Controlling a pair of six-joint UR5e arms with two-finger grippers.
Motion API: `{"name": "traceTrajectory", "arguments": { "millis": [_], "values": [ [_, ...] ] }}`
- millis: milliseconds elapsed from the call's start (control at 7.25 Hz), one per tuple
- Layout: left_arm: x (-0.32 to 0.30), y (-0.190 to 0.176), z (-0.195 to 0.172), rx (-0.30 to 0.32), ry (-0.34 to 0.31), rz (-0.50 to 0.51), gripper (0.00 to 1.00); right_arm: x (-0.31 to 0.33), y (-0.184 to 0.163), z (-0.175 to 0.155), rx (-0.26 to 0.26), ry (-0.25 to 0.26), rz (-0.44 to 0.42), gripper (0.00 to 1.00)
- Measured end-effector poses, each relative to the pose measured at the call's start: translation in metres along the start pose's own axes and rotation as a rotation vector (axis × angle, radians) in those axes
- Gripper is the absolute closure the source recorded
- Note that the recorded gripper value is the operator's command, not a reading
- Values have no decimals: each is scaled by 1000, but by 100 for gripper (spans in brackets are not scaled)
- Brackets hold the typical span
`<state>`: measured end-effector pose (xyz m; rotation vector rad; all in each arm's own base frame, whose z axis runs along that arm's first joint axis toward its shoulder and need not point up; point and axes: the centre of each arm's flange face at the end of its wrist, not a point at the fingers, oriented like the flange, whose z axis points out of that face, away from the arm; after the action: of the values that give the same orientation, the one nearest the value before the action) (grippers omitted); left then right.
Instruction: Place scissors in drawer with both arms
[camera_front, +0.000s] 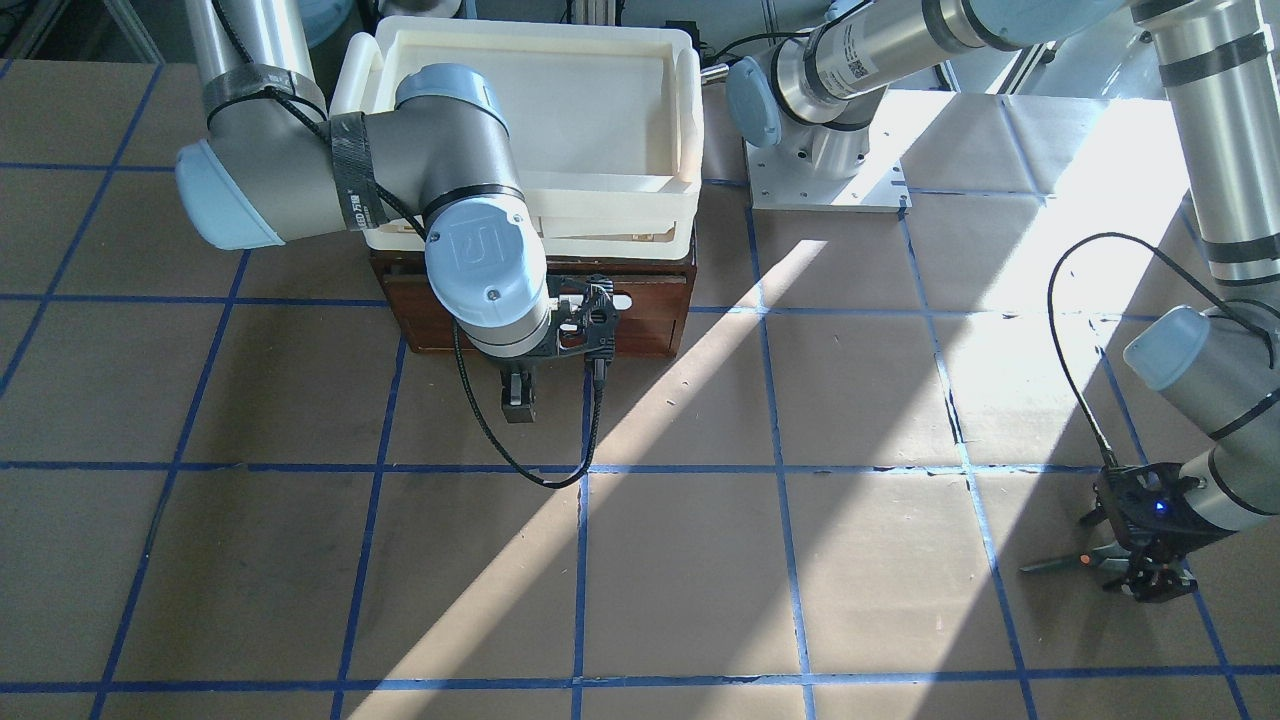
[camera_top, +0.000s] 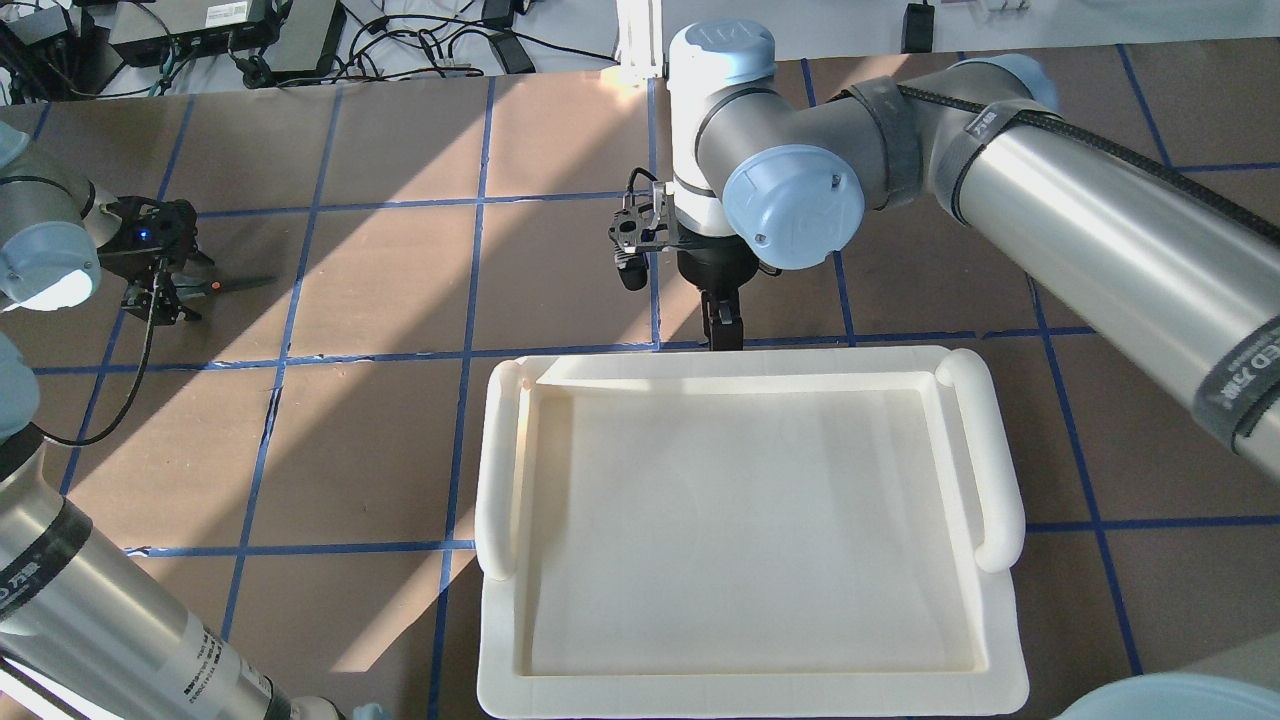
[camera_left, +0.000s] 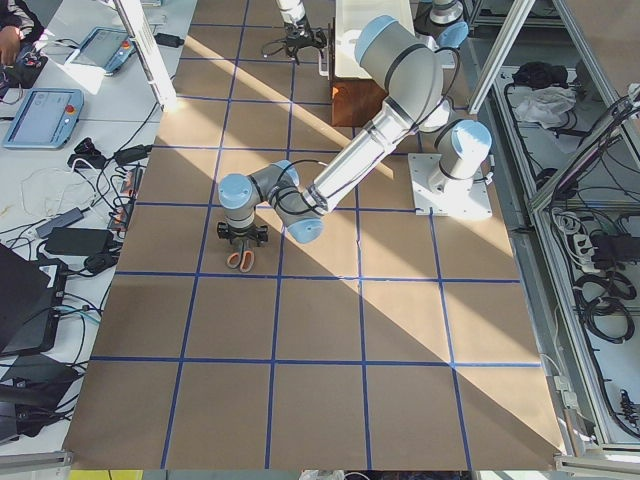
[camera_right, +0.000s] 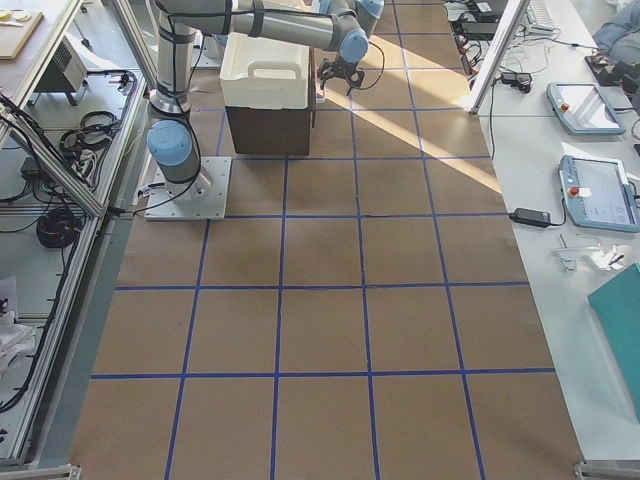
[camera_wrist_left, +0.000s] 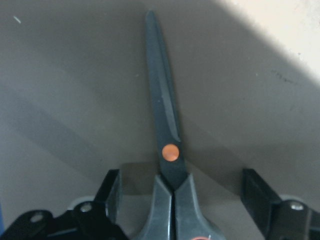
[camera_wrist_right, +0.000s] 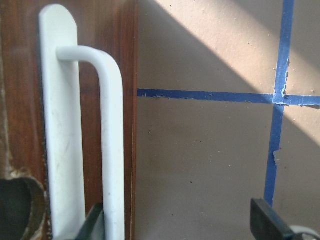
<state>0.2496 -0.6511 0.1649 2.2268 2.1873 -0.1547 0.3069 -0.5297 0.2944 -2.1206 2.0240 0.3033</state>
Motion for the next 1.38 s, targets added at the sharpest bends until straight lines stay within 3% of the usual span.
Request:
{"name": "traceTrajectory", "arguments": {
  "millis": [414, 552, 690, 828, 1379],
  "values": [
    [1, 2, 0, -17, 10, 0, 23, 12, 1, -14, 7, 33, -25, 0],
    [1, 3, -1, -21, 12, 0, 40, 16, 1, -15, 8, 37, -28, 0],
    [1, 3, -1, -22, 12, 0, 75, 18, 2, -15, 8, 38, -31, 0],
    [1, 3, -2, -24, 11, 1, 100, 20, 3, -15, 10, 41, -33, 0],
    [0, 0, -10, -26, -4, 5, 100, 38, 8, -21, 21, 78, -30, 0]
  ]
}}
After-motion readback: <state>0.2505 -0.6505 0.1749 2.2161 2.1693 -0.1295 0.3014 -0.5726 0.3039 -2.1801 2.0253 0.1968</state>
